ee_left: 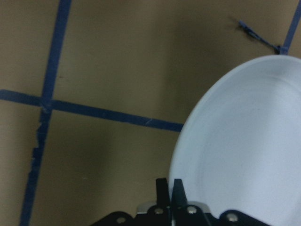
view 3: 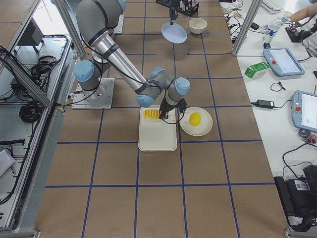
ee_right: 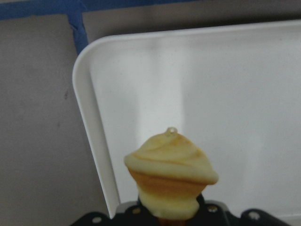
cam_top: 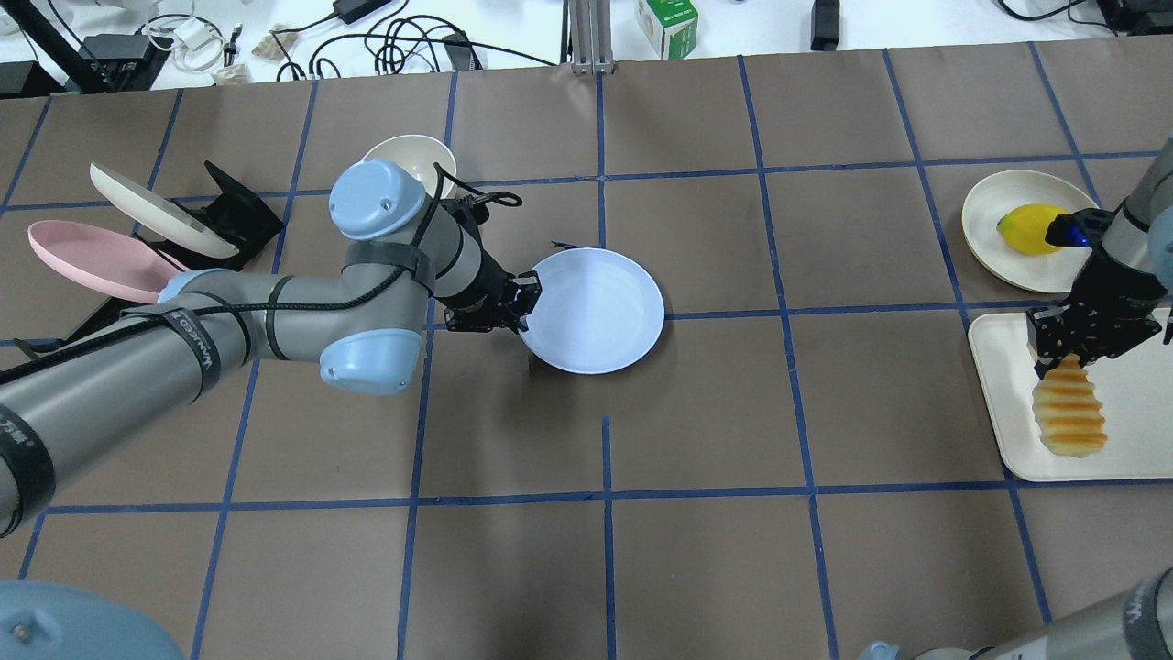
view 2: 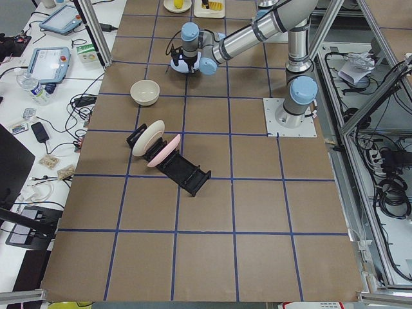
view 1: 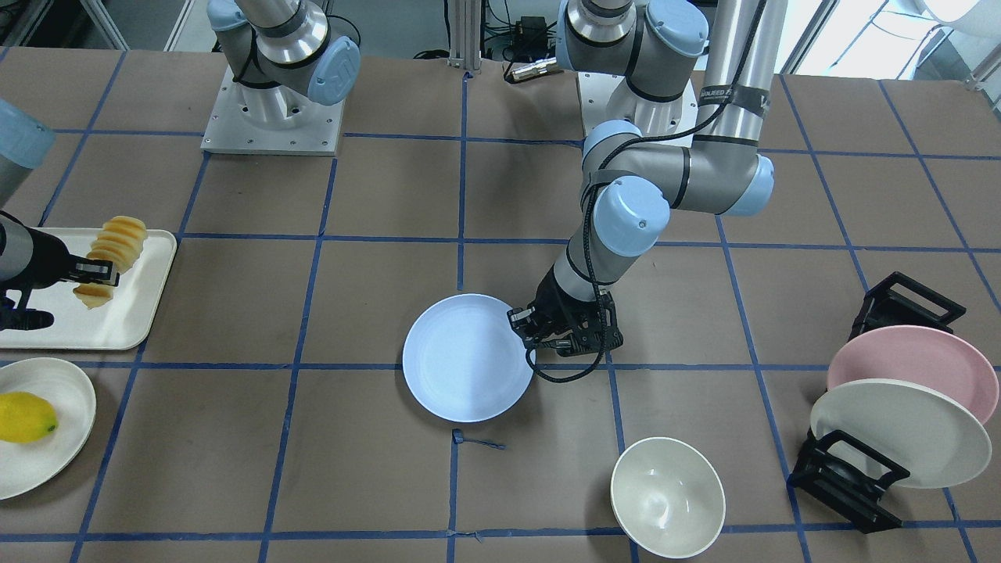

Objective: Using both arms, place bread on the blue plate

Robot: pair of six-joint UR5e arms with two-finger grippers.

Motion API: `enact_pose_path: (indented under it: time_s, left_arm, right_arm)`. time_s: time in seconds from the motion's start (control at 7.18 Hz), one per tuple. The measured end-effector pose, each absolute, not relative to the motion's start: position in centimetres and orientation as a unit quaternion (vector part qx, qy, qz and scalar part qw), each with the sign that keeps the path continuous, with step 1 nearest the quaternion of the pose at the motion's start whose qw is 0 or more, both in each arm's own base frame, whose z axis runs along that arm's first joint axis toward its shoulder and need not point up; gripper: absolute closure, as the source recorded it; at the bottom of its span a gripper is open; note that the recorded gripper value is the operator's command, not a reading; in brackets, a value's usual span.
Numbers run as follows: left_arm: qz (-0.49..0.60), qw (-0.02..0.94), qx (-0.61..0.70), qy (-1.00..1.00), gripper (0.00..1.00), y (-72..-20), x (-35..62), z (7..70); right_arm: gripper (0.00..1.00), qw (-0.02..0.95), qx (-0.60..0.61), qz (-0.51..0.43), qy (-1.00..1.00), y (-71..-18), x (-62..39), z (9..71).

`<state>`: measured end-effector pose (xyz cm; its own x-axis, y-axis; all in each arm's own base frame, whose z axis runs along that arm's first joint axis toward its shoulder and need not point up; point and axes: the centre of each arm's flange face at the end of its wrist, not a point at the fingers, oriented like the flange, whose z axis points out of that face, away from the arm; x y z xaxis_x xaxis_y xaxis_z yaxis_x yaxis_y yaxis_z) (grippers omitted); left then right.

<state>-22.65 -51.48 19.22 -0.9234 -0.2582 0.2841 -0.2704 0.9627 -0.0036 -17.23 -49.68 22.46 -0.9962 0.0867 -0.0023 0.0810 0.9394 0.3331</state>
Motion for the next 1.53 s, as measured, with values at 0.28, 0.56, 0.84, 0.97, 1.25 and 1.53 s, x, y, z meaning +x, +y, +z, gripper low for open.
enact_pose_path:
  time_s: [0.28,0.56,0.84,0.97,1.25,1.53]
  left_arm:
    - [0.023,0.179,0.133,-0.974,0.00,-51.3,-23.4,18.0]
    - [0.050,0.136,0.140,-0.980,0.00,-52.1,-21.9,18.8]
    - [0.070,0.061,0.132,-0.987,0.00,-54.9,-19.1,22.0]
    - [0.054,0.032,0.120,-0.991,0.00,-57.0,-18.1,25.5]
    - [0.009,0.000,0.091,-0.996,0.00,-58.7,-17.4,35.0]
    - [-0.001,-0.005,0.054,-0.999,0.00,-56.5,-16.9,43.0]
  right_arm:
    - [1.00,0.019,0.056,0.171,0.984,-50.9,-16.6,25.9]
    - [1.00,0.021,0.071,0.175,0.982,-53.1,-14.5,29.6]
    - [1.00,0.019,0.079,0.149,0.985,-56.1,-8.5,32.9]
    - [1.00,0.021,0.093,0.133,0.987,-57.6,-4.5,34.6]
    - [1.00,0.035,0.125,0.115,0.985,-58.9,3.1,36.6]
    - [1.00,0.036,0.139,0.113,0.983,-58.9,10.2,36.6]
